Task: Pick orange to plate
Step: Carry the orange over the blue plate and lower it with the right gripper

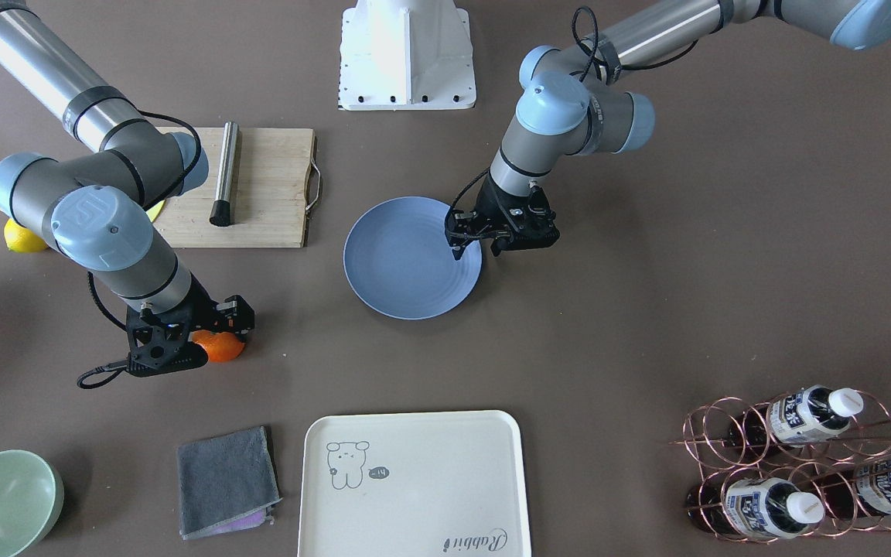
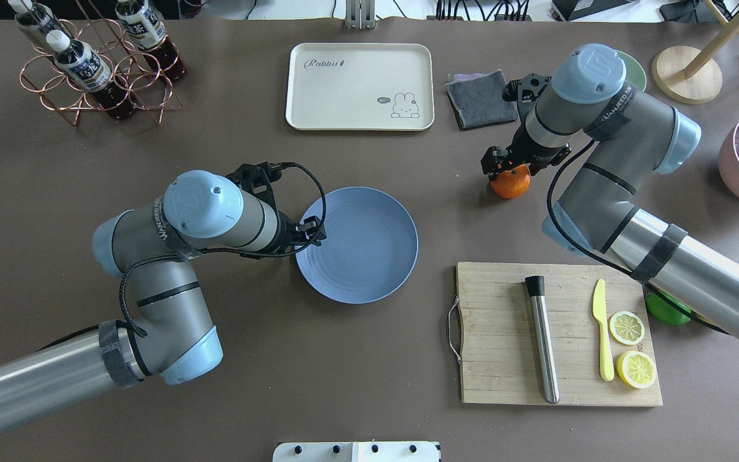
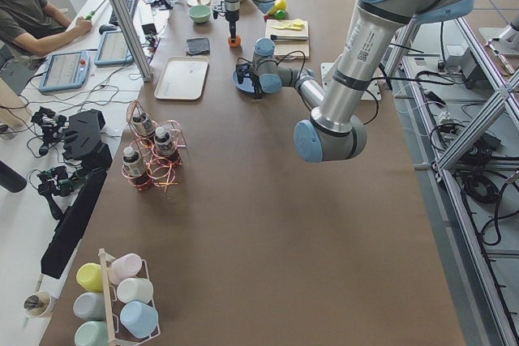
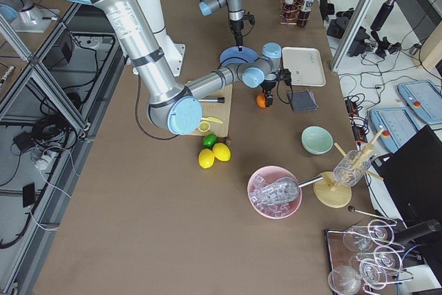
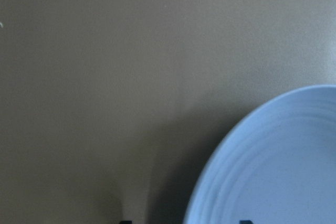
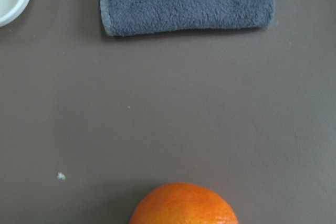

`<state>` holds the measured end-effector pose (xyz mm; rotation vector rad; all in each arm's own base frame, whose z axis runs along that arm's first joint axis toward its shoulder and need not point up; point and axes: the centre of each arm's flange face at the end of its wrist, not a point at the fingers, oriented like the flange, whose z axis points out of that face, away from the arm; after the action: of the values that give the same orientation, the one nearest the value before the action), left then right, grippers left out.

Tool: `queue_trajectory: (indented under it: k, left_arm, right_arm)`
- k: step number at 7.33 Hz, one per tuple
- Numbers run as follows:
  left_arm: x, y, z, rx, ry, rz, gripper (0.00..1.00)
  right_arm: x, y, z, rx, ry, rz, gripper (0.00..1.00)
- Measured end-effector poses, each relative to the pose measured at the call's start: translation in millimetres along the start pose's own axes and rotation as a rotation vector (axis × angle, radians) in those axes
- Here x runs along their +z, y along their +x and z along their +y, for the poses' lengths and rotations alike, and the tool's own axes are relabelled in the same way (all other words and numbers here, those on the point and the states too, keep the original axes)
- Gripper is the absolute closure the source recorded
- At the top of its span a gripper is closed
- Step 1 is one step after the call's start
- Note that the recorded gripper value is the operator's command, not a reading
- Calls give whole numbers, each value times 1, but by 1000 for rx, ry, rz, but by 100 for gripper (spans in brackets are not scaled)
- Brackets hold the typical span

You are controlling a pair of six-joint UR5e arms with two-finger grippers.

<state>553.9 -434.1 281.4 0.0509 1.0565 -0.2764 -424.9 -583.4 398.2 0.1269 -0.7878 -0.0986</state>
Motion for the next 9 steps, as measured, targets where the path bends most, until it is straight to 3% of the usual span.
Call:
queue_trajectory:
  k: [2,5,7,9]
  left_arm:
    - [-7,2,-1,1,3,11,25]
    - [-68,-34,-21,26,30,58,25]
    - [-103,-93,-68,71,48,25,25]
    - [-115,-123,-90,94,65,-2,22]
  right_arm:
    - [-6,-10,-3,12,-1,-19,100]
    - [-43,-104,-5,71,5,-131,100]
    - [-46,-184,27,97,11,-156,100]
    - [-35,-254,72,111,9,-149,100]
